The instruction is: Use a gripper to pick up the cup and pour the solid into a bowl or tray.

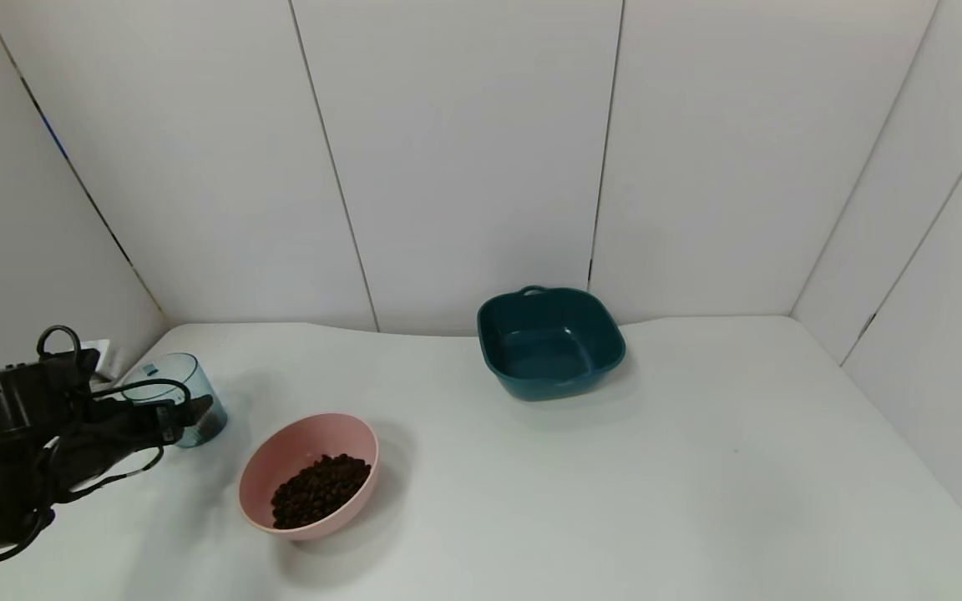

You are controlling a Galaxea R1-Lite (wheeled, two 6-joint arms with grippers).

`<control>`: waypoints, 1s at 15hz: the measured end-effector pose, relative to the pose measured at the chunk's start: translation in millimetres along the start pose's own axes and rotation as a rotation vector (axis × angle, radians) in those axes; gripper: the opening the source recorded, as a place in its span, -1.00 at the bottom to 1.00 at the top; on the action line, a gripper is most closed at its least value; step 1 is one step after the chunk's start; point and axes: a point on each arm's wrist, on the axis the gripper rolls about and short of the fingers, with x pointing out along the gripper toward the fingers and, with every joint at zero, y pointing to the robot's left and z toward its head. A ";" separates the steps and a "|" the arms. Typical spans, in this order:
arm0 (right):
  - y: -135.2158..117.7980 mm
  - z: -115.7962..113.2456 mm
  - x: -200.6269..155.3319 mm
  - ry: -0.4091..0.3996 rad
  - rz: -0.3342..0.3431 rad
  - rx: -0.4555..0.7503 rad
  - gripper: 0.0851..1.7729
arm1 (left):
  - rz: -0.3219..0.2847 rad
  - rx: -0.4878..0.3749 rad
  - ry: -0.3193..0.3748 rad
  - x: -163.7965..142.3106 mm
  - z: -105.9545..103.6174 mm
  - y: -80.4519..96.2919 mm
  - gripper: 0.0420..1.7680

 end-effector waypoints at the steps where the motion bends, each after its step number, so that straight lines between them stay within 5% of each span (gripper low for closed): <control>1: 0.0 0.0 0.0 0.000 0.000 0.000 0.93 | 0.004 0.003 -0.009 -8.4 3.4 -0.3 0.89; 7: 0.0 0.0 0.0 0.000 0.000 0.000 0.93 | 0.009 0.057 -0.075 -78.2 25.3 -9.7 0.92; 15: 0.0 0.0 0.0 0.000 0.000 0.000 0.93 | -0.094 0.095 -0.180 -185.4 24.0 -36.3 0.93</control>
